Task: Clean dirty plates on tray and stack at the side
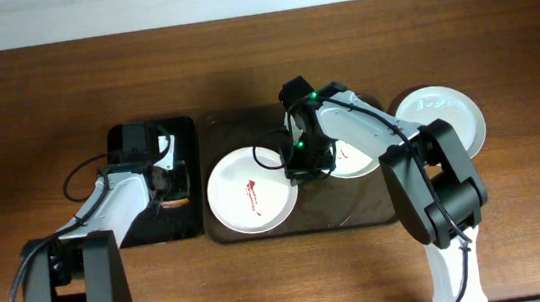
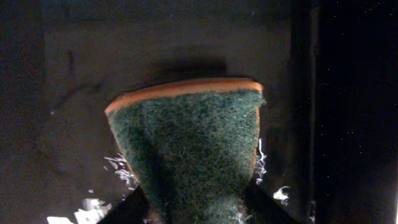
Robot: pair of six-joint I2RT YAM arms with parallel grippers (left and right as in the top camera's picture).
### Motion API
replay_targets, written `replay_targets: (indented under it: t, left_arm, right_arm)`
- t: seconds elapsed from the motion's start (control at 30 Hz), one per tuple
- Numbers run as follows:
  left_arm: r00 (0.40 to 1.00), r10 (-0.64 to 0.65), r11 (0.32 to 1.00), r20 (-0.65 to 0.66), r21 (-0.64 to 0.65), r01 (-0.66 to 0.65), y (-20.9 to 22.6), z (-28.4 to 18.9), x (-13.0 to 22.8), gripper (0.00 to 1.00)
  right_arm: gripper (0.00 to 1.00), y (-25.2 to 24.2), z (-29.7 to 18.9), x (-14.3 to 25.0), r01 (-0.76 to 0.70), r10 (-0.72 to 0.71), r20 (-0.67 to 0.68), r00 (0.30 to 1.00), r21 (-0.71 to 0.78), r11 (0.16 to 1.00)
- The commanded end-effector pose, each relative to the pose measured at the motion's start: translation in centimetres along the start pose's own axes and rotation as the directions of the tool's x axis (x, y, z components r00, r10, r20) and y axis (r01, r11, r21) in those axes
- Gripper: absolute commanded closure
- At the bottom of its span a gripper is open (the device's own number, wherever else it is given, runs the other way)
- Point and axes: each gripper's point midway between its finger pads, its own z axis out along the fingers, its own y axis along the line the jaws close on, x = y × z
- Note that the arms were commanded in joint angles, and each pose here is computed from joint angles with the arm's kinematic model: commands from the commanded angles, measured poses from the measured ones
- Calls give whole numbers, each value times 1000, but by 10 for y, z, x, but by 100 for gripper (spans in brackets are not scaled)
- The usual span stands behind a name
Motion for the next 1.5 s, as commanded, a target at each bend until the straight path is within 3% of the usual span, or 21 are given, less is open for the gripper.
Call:
replay_targets:
  t: [0.0, 0.07, 0.1, 0.13, 0.17, 0.23, 0.27, 0.37, 0.5, 0.73, 1.07, 1.47]
  left_arm:
    - [1000, 0, 1000, -7, 6, 0, 0, 2, 2, 100]
    - [1000, 1, 1000, 14, 6, -1, 0, -9, -8, 100]
    - [999, 2, 1000, 40, -6, -2, 2, -17, -16, 81]
    - [999, 2, 1000, 48, -9, -2, 2, -21, -18, 34]
    - [1000, 2, 1000, 27, -9, -1, 2, -20, -13, 25]
    - [1000, 1, 1000, 14, 0, -1, 1, -20, -9, 29]
    - [1000, 2, 1000, 14, 0, -2, 0, -20, -9, 39]
    - [1000, 1, 1000, 2, 0, -1, 0, -17, -7, 45]
    - [1000, 1, 1000, 0, 18, -1, -2, -13, -7, 100]
    - [984, 16, 1000, 175, 11, -18, -2, -69, -46, 100]
    - [873, 29, 999, 487, -3, -32, -6, -180, -79, 100]
    - [837, 32, 999, 547, -6, -34, -7, -201, -83, 100]
  right_arm:
    - [96, -12, 3, 2, -22, 22, -1, 1000, 43, 999]
    - [96, -12, 3, 3, -23, 23, -4, 1000, 45, 999]
    - [96, -12, 3, 3, -23, 23, -4, 1000, 45, 999]
    - [96, -12, 3, 3, -23, 23, -4, 1000, 45, 999]
    - [96, -12, 3, 3, -23, 23, -4, 1000, 45, 999]
    - [96, -12, 3, 3, -23, 23, -4, 1000, 45, 999]
    - [96, -12, 3, 3, -23, 23, -4, 1000, 45, 999]
    - [96, -13, 3, 4, -24, 24, -7, 1000, 46, 999]
    - [96, -13, 3, 4, -24, 24, -8, 1000, 46, 999]
    - [96, -13, 3, 4, -25, 26, -11, 1000, 47, 999]
    - [96, -13, 3, 4, -25, 26, -11, 1000, 47, 999]
    - [96, -13, 3, 5, -27, 27, -14, 1000, 48, 998]
